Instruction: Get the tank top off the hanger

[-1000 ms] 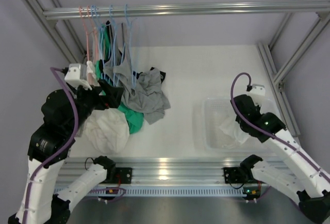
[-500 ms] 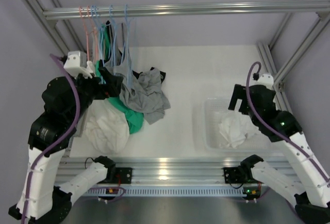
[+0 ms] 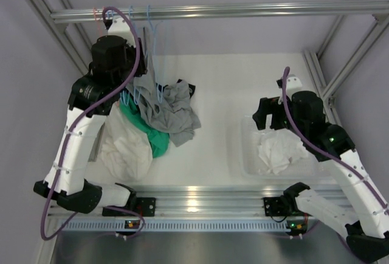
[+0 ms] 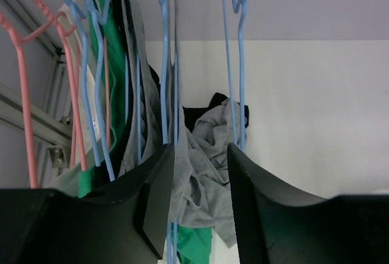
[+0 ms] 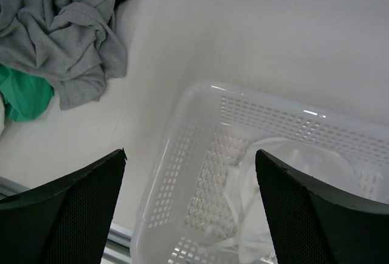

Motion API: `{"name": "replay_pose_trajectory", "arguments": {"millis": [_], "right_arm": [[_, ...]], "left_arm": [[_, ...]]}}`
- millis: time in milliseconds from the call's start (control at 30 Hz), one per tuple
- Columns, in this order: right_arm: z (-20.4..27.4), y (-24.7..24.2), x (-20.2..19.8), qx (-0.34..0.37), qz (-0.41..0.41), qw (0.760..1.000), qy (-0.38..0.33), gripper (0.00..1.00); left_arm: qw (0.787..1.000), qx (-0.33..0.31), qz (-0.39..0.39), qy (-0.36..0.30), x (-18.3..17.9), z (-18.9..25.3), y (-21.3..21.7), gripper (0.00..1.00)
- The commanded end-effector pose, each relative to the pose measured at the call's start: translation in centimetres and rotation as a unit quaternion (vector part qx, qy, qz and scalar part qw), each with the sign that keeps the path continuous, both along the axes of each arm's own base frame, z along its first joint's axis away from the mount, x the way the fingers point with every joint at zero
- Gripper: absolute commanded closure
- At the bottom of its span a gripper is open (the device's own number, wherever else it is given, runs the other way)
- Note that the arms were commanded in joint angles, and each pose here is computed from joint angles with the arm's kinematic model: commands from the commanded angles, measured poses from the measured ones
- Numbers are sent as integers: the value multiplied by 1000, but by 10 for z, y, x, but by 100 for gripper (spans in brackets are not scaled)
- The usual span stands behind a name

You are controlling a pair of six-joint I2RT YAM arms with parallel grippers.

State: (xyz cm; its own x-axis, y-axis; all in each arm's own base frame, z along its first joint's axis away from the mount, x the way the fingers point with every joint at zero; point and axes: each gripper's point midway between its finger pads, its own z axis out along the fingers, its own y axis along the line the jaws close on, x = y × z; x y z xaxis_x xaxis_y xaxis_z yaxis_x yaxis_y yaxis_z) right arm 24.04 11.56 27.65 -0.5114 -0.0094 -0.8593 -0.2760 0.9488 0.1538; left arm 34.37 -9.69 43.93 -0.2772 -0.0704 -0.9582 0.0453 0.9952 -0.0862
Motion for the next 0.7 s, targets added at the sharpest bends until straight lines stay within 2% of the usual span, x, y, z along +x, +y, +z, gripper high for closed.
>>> {"name": "replay_pose_trajectory", "arguments": {"millis": [0,233,533,600,667], "right_arm": [[25,11,1,23,41,998,-51,15],[27,22,-2,36,70,996,-51,19],[27,25,-8,44,85,994,-53,20],[27,26,-9,46,88,994,-52,23],[26,27,-9,45,90,994,-51,24]], "left_arm": [[999,28,26,-37,-2,26,16,54],[997,65,39,3,18,-6,18,51],[998,48,32,37,48,-37,25,52],[998,39,23,42,53,-42,27,57],[999,29,11,38,54,-41,24,69]]}}
